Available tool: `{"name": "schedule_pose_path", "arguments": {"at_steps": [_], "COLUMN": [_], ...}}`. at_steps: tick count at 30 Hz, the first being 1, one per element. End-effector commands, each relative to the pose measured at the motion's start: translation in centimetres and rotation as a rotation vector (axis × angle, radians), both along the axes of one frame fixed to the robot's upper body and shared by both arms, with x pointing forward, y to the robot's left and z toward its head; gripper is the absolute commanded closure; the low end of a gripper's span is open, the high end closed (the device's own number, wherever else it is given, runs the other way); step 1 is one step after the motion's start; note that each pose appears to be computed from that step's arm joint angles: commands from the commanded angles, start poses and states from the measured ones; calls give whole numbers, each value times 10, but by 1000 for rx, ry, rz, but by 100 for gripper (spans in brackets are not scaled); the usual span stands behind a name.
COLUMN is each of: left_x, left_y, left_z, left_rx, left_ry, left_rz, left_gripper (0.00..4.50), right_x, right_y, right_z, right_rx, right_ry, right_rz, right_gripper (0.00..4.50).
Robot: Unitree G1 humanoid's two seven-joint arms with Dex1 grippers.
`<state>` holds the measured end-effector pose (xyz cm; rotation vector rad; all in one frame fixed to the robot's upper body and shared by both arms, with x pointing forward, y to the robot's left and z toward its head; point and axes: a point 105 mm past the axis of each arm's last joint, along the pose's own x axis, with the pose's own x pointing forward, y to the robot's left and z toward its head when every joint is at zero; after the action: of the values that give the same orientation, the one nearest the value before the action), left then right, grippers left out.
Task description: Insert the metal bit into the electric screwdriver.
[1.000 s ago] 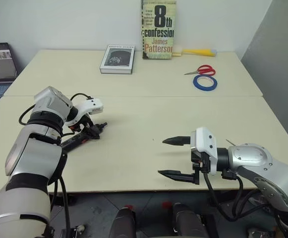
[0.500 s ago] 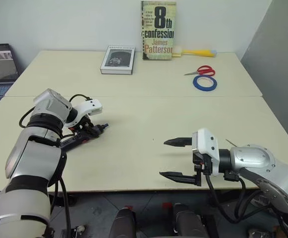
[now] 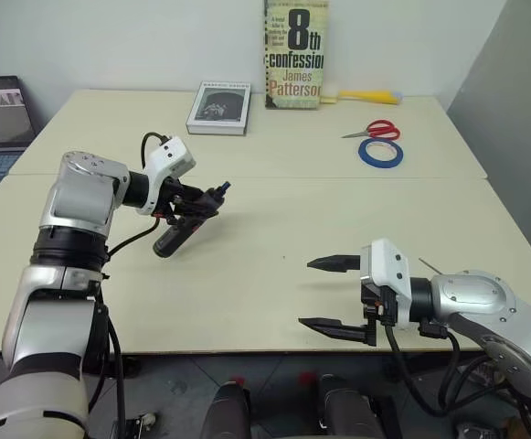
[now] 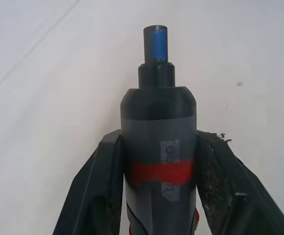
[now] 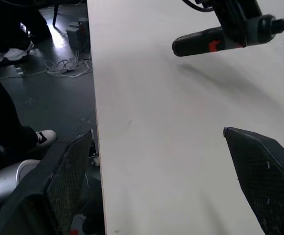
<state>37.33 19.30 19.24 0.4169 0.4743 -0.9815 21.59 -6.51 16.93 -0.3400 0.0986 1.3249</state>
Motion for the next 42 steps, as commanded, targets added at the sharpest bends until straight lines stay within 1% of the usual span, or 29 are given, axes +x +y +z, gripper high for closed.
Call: {"name": "schedule_pose_path", "arguments": {"at_steps": [1,5,9,11,14,16,18,20,24,27,29,30,31,33,34,35,36,42], "left_x": [-5,-11,-21,-27,-32,-33,-35,-37,-37,-32,-31,-31,-30,-29,-28,-28,-28,-26], "left_y": [-11,-13,-7,0,19,28,32,34,34,31,32,32,32,31,30,30,29,24], "left_z": [21,14,5,-2,-14,-20,-34,-48,-66,-70,-71,-72,-72,-72,-71,-70,-69,-70], "left_rx": [-56,-36,63,159,362,436,500,523,540,535,543,541,538,538,542,555,553,556], "left_ry": [-106,-90,-40,-9,14,29,46,80,111,104,106,114,120,125,124,121,127,154], "left_rz": [5,-1,-50,-88,-176,-217,-271,-294,-318,-310,-316,-311,-306,-292,-294,-292,-296,-287], "left_gripper": [281,281,281,281,281,281,281,281,281,281,211,202,172,129,118,93,84,84], "right_x": [-1,0,-1,-2,-4,-4,-4,-4,-5,-6,-6,-7,-6,-7,-7,-7,-6,-4], "right_y": [0,-2,-3,-4,-5,-6,-6,-6,-6,-7,-7,-7,-8,-8,-8,-8,-9,-8], "right_z": [9,10,9,8,7,7,7,7,7,7,7,7,7,7,7,7,7,6], "right_rx": [4,0,-6,-14,-20,-22,-24,-23,-26,-29,-30,-31,-31,-32,-32,-33,-34,-34], "right_ry": [-45,-45,-39,-31,-21,-20,-19,-17,-16,-14,-13,-12,-12,-11,-10,-10,-9,-12], "right_rz": [21,25,29,34,38,39,40,44,45,44,43,42,41,39,38,36,34,33], "right_gripper": [0,0,0,0,0,0,0,0,0,0,0,0,0,0,0,0,0,0]}}
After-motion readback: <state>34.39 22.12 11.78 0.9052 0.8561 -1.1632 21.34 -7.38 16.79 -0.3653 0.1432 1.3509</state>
